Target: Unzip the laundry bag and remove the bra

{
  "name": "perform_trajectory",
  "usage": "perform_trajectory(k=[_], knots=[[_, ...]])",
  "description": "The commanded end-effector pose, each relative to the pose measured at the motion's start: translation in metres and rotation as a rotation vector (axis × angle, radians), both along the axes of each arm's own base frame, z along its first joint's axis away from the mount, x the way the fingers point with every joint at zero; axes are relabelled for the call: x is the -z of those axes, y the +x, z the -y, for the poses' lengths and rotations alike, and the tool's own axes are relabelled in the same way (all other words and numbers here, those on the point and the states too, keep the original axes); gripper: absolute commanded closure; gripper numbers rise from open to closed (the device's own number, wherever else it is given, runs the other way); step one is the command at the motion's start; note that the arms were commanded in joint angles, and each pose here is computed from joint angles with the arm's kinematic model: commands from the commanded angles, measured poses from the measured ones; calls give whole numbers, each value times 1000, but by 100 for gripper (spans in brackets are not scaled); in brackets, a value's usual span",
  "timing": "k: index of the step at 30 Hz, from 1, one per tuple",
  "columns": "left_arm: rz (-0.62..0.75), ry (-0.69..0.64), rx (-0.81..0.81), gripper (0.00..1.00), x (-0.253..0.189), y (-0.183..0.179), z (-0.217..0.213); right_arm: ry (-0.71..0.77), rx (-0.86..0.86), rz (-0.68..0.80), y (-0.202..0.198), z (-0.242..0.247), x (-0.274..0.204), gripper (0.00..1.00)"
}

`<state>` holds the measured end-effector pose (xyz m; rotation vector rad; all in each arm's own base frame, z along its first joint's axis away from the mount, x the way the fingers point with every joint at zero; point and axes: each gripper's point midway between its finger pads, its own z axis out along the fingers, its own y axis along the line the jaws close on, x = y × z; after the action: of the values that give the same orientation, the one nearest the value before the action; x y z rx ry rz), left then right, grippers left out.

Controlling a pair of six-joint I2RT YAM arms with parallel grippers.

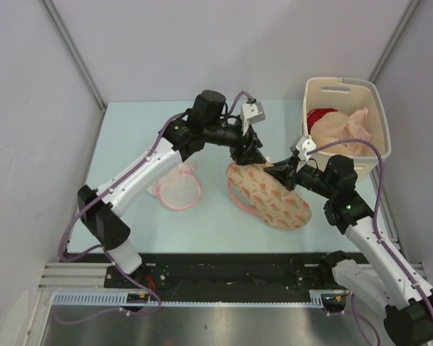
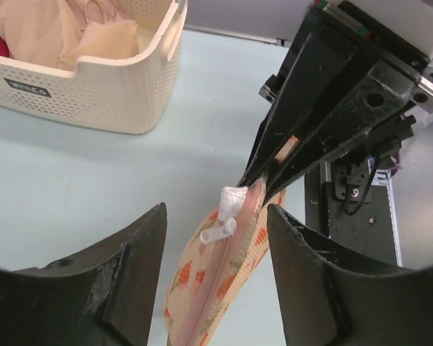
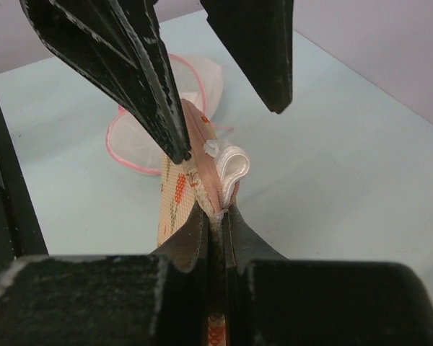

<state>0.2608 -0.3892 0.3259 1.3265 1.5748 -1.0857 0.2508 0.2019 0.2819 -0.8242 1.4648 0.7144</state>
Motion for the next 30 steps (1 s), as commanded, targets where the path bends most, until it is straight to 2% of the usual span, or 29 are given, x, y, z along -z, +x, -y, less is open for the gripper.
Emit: perform_trajectory(k=[1, 7, 12, 15, 17, 18, 19, 28, 29, 30], knots=[[-25, 27, 76, 36, 3, -10, 8, 38, -5, 74, 2, -3, -22, 100], [-55, 63, 105, 41, 17, -14, 7, 28, -5, 75, 1, -2, -20, 100], [-48, 69, 111, 35, 19, -18, 2, 26, 6, 82, 1, 1, -22, 100], [-59, 70, 140, 40, 22, -23, 2, 27, 12, 85, 1, 2, -23, 100], [-69, 79, 145, 58, 26, -23, 3, 28, 12, 89, 1, 2, -24, 100], [-71, 79, 141, 86, 25, -22, 2, 27, 10, 89, 0, 2, -24, 100], [-69, 79, 131, 99, 25, -21, 3, 27, 12, 89, 0, 2, -24, 100], [-17, 33, 110, 100, 11, -23, -3, 13, 27, 95, 1, 7, -22, 100], [-17, 30, 111, 89, 10, -24, -4, 8, 31, 98, 3, 9, -22, 100], [-24, 35, 110, 57, 11, -24, -4, 7, 29, 101, 3, 9, -22, 100]])
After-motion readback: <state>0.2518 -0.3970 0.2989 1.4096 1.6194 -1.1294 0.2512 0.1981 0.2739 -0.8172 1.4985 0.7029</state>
